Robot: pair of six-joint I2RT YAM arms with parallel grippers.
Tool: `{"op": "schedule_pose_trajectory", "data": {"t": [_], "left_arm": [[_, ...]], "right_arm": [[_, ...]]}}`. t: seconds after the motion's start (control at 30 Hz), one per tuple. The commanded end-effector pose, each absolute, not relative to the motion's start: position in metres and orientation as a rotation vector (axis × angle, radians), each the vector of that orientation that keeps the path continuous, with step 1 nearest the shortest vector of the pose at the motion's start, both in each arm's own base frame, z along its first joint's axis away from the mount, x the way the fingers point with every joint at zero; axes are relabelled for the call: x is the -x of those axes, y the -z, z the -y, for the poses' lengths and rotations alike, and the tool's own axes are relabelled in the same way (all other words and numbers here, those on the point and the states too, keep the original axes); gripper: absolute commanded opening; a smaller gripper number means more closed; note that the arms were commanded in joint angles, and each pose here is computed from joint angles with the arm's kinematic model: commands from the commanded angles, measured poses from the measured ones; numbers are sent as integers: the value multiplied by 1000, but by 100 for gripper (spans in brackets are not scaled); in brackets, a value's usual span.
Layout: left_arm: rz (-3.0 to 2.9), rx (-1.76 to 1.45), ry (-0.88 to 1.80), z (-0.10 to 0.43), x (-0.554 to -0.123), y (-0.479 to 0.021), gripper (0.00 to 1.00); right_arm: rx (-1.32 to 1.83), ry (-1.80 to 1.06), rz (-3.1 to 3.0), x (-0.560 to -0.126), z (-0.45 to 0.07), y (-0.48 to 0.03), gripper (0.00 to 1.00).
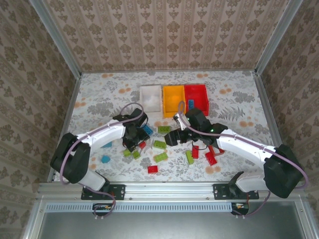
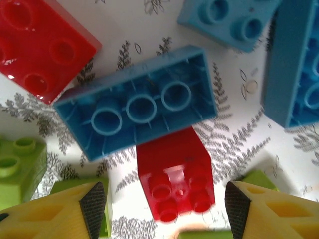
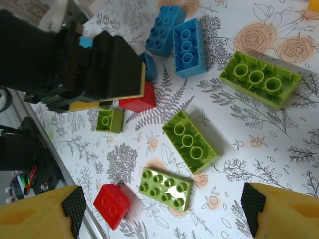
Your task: Sort the legos into containers by color
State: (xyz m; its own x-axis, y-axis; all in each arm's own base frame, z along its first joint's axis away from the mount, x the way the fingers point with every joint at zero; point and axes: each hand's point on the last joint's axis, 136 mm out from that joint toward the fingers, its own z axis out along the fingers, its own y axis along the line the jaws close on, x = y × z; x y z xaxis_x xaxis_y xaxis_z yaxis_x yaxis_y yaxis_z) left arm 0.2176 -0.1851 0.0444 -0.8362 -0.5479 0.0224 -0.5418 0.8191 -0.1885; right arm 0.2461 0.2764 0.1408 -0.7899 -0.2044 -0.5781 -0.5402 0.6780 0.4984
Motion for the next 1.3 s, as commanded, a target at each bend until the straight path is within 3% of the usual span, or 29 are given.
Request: {"op": "schedule_pose_trajectory", "data": {"t": [0.0, 0.13, 0.3, 0.43, 0.7, 1.03, 1.2, 1.27], "left_arm": [[-2975, 944, 297, 192, -221, -37, 65], [-2966, 942, 298, 193, -225, -32, 53], [-2947, 878, 321, 195, -229, -49, 28], [-2911, 776, 348, 200, -235, -82, 19], [-2804, 509, 359, 218, -303, -131, 17], [-2788, 411, 292, 229, -412, -117, 21], [-2841, 392, 281, 239, -430, -96, 25], [-2857, 401, 270, 240, -428, -91, 31]], "right_arm": [[620, -959, -2384, -239, -278, -145, 85], [616, -952, -2385, -240, -277, -145, 84], [587, -946, -2363, -243, -276, -150, 83], [488, -932, -2283, -258, -269, -167, 82], [157, -854, -2070, -303, -233, -197, 84], [26, -825, -2091, -318, -213, -197, 83], [15, -790, -2114, -316, -207, -193, 84], [8, -771, -2122, -317, -203, -191, 84]]}}
